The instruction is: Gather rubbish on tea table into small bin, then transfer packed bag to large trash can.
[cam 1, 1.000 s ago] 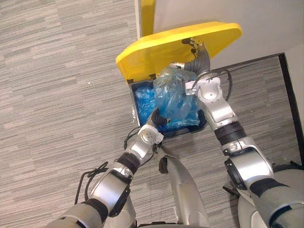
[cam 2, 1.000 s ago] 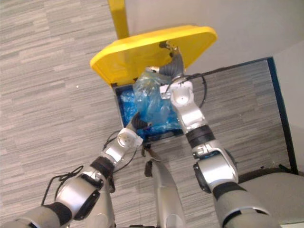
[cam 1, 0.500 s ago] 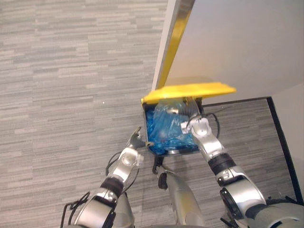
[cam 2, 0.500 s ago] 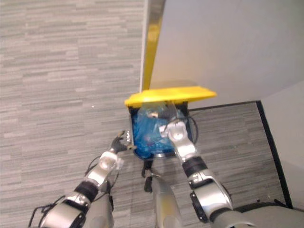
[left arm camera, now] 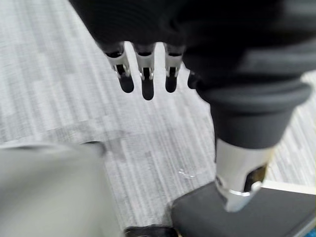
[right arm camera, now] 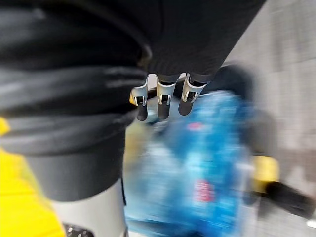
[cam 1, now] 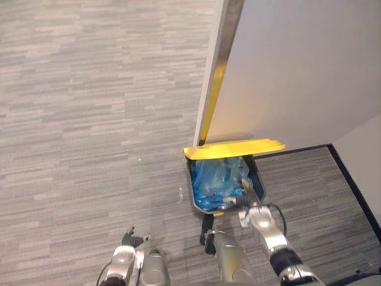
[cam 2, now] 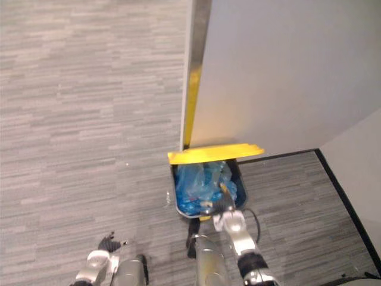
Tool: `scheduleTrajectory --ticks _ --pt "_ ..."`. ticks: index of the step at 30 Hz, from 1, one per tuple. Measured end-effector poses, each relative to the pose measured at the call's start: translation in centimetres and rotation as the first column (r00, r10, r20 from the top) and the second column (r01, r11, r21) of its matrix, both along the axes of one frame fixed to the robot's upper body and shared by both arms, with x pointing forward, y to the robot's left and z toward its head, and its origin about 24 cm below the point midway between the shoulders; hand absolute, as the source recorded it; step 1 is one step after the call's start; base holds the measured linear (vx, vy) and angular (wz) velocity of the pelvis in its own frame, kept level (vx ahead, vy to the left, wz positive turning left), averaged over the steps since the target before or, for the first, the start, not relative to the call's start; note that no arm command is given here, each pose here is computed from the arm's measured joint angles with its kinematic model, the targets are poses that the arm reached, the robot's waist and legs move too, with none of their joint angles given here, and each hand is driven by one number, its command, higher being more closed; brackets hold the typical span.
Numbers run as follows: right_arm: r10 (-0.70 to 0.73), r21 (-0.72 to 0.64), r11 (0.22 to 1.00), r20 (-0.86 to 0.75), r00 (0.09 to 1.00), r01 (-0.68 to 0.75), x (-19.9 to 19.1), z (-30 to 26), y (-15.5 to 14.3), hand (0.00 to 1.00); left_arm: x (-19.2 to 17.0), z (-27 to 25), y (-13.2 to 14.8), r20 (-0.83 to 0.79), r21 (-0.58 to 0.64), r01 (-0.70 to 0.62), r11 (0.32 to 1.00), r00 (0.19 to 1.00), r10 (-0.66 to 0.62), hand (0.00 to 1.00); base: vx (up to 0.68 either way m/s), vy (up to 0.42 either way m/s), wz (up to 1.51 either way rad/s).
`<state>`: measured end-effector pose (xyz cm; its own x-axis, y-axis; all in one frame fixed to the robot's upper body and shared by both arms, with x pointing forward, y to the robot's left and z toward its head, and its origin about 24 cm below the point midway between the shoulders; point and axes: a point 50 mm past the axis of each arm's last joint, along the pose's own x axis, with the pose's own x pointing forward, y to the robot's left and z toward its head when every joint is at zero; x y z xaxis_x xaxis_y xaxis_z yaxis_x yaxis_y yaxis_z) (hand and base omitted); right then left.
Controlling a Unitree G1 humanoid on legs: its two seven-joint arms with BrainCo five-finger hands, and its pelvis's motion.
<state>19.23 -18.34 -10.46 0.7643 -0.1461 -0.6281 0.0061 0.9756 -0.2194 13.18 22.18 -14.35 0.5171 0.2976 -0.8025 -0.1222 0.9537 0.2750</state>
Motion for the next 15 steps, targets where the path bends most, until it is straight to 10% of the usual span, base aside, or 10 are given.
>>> scheduleTrajectory --ticks 15 --pt "-0.37 -0.031 0.921 -0.385 0.846 0.388 -9.9 -5.4 -3.7 0.0 -1.1 -1.3 -2.7 -0.069 -0.133 -0.057 0.99 0.996 0.048 0.0 -0.05 -0.04 -0.19"
